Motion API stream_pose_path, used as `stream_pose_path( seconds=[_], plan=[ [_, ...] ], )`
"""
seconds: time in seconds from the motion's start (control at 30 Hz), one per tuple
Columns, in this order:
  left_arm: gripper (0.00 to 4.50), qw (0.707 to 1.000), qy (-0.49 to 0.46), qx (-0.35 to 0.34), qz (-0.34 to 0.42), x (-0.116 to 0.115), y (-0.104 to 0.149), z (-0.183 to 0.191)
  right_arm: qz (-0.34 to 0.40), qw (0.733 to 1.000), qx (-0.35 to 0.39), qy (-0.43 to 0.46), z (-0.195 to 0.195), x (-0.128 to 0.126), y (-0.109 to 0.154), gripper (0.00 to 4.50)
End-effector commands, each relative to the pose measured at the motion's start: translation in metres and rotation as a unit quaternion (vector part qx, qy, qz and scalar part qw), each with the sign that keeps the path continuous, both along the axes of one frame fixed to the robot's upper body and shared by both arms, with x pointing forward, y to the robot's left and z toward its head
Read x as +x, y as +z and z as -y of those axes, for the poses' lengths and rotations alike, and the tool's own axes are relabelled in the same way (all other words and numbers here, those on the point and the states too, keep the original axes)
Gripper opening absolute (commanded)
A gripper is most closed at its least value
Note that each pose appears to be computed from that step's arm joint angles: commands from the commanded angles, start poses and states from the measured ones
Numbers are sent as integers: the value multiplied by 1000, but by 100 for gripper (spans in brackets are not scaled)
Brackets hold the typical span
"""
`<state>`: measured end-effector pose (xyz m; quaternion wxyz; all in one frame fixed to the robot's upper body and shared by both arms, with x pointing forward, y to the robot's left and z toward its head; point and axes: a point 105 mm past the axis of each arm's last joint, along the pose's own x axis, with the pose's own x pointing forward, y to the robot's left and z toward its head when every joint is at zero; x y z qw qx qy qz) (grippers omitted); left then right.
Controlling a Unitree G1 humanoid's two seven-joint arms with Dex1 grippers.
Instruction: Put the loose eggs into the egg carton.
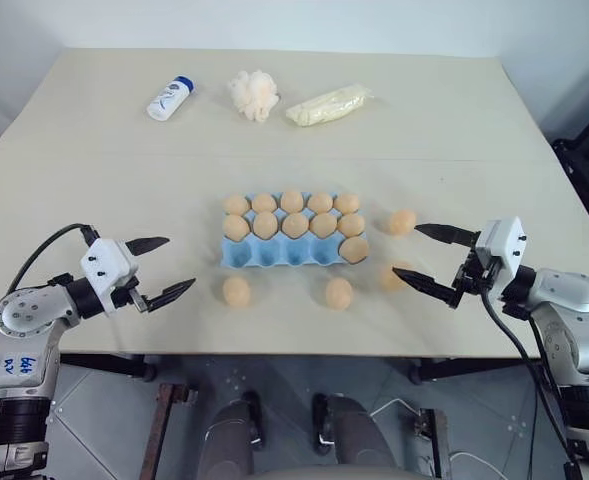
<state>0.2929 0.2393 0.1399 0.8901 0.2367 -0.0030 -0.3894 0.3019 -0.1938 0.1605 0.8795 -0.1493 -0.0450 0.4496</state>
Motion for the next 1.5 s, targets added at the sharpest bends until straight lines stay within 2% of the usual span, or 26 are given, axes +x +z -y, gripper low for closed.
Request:
stream_pose_path(
  seconds=[0.03, 0.13, 0.27, 0.5, 0.6, 0.73, 0.97, 1.13, 1.27, 1.5],
  plan=[
    [447, 1000, -5, -14, 18, -4, 12, 4, 24, 999, 21, -11, 0, 3, 12, 450],
    [447, 999, -19, -23, 16, -4, 15, 13, 32, 998, 30, -38, 5, 7, 14, 450],
    [447, 998, -61, -31, 9, -5, 22, 33, 40, 993, 35, -105, 34, 11, 16, 450],
    [447, 980, -194, -32, -19, -20, 23, 85, -2, 983, 4, -182, 81, 5, -15, 450],
    [447, 980, -197, -32, -18, -18, 23, 86, -2, 985, 9, -169, 74, 15, -15, 450],
    [447, 982, -188, -33, -14, -13, 23, 83, 19, 989, 14, -146, 48, 47, -2, 450],
    [447, 986, -164, -41, -8, -14, 24, 76, -9, 995, 9, -103, 20, 86, -4, 450],
    [447, 986, -157, -46, -5, -16, 23, 77, -30, 994, 11, -104, 6, 110, -7, 450],
    [447, 987, -153, -48, -3, -18, 22, 77, -46, 989, 35, -139, 8, 124, -9, 450],
    [450, 989, -142, -49, 3, -17, 24, 72, -62, 992, 11, -110, 8, 119, -19, 239]
  ],
)
